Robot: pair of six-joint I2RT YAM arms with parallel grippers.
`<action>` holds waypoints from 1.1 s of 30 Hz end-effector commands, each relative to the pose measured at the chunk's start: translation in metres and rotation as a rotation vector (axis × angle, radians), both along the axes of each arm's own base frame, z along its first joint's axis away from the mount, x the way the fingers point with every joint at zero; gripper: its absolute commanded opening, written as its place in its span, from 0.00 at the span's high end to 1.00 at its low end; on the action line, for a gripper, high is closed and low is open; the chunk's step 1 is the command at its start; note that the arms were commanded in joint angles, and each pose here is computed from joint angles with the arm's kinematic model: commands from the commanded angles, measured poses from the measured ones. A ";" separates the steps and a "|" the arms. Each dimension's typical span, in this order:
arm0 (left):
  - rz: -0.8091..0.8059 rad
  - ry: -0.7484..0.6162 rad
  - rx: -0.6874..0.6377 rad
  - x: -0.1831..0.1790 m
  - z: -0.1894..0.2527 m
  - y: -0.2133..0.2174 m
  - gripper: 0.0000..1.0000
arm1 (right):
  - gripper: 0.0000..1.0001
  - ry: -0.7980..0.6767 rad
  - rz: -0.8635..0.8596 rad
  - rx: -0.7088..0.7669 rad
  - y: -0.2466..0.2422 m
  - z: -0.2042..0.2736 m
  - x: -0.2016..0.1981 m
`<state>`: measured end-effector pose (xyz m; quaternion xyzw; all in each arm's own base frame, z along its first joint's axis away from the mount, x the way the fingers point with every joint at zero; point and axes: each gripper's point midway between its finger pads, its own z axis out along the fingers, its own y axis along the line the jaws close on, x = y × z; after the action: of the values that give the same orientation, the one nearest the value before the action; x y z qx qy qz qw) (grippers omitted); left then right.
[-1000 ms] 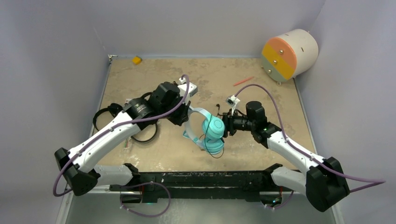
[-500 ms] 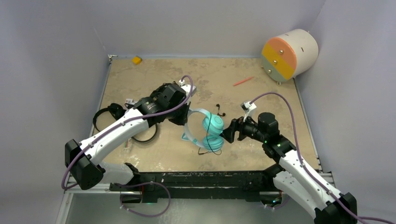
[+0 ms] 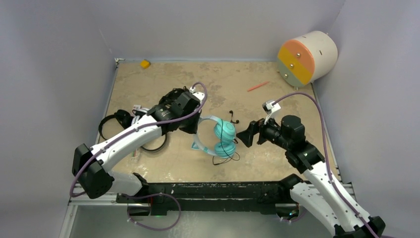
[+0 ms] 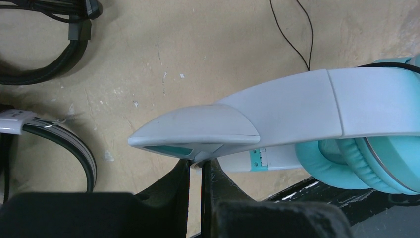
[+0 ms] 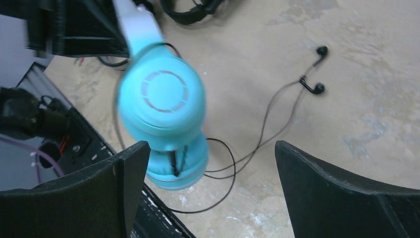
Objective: Wrap the headphones
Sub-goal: Place the headphones at the center of the board.
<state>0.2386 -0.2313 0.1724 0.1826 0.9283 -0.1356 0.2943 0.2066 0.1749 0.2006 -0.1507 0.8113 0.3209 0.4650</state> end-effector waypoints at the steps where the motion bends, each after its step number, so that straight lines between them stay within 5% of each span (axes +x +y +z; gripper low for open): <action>1: 0.033 -0.019 -0.064 0.013 0.001 -0.015 1.00 | 0.01 -0.080 0.230 0.076 0.035 0.041 -0.005; 6: 0.001 0.009 -0.068 0.013 -0.012 -0.024 1.00 | 0.01 0.007 0.329 0.123 0.061 0.039 0.006; 23: -0.016 -0.022 -0.142 0.023 -0.061 -0.047 1.00 | 0.03 0.274 0.246 0.057 0.069 -0.060 0.033; 33: -0.031 -0.125 -0.187 0.020 -0.057 -0.045 1.00 | 0.35 0.294 0.226 0.069 0.068 -0.072 0.030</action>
<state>0.2494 -0.2542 0.0806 0.1774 0.9252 -0.1583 0.2956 0.2368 0.2361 0.1190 -0.1746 0.8501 0.3982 0.2972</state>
